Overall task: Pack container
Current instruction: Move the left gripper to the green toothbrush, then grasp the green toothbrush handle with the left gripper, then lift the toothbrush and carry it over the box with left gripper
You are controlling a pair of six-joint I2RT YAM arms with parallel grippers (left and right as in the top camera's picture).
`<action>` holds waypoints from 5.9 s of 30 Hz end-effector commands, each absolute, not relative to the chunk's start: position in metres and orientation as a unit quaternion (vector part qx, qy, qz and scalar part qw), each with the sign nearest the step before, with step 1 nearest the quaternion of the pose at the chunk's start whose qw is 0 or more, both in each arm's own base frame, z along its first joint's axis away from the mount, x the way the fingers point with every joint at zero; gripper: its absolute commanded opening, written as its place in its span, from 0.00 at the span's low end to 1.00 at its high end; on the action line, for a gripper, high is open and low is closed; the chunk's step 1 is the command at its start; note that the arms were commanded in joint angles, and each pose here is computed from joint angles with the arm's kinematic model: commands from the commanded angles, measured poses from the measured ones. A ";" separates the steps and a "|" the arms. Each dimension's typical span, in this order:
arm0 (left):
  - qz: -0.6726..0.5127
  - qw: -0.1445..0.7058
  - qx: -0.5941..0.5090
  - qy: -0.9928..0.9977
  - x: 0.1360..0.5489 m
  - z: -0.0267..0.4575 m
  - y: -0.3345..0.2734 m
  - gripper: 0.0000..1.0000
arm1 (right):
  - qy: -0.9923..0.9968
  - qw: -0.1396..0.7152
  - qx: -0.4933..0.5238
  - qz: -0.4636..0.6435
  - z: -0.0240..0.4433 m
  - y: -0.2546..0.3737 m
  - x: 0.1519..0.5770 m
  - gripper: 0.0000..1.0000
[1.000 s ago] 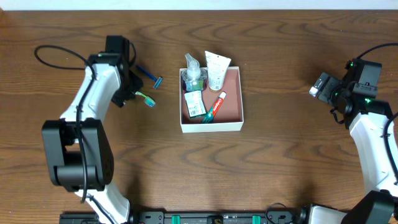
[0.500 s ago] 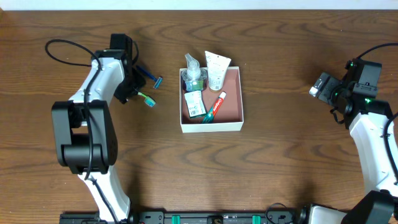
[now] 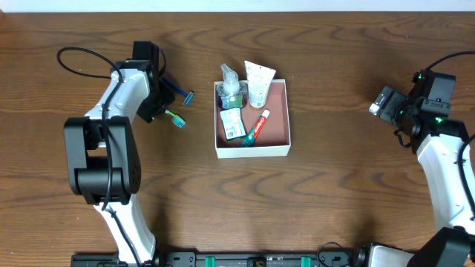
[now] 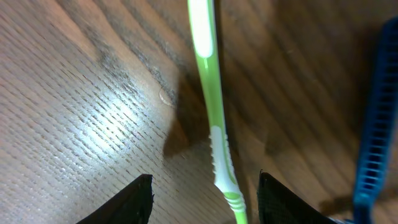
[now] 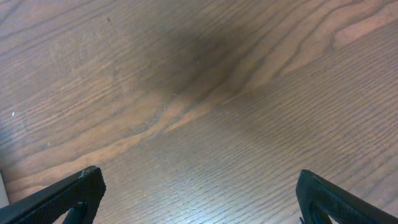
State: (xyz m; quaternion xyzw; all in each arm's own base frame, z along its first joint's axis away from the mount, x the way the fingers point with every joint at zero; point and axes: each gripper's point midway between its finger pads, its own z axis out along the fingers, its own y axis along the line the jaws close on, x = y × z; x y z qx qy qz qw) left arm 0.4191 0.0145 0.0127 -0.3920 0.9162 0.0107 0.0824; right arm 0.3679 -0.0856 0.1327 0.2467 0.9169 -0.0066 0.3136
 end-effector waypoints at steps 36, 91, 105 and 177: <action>0.015 0.010 -0.360 0.933 0.392 0.001 0.007 0.10 | 0.912 0.326 0.248 -0.014 0.143 -0.091 0.369 0.99; 0.072 -0.031 -0.258 0.963 0.389 0.000 0.023 0.35 | 0.912 0.326 0.248 -0.014 0.143 -0.091 0.369 0.99; 0.062 -0.061 -0.256 0.963 0.379 -0.031 0.017 0.34 | 0.912 0.326 0.248 -0.014 0.143 -0.091 0.369 0.99; -0.153 0.250 0.171 0.941 0.345 0.219 -0.306 0.06 | 0.912 0.326 0.248 -0.014 0.143 -0.091 0.369 0.99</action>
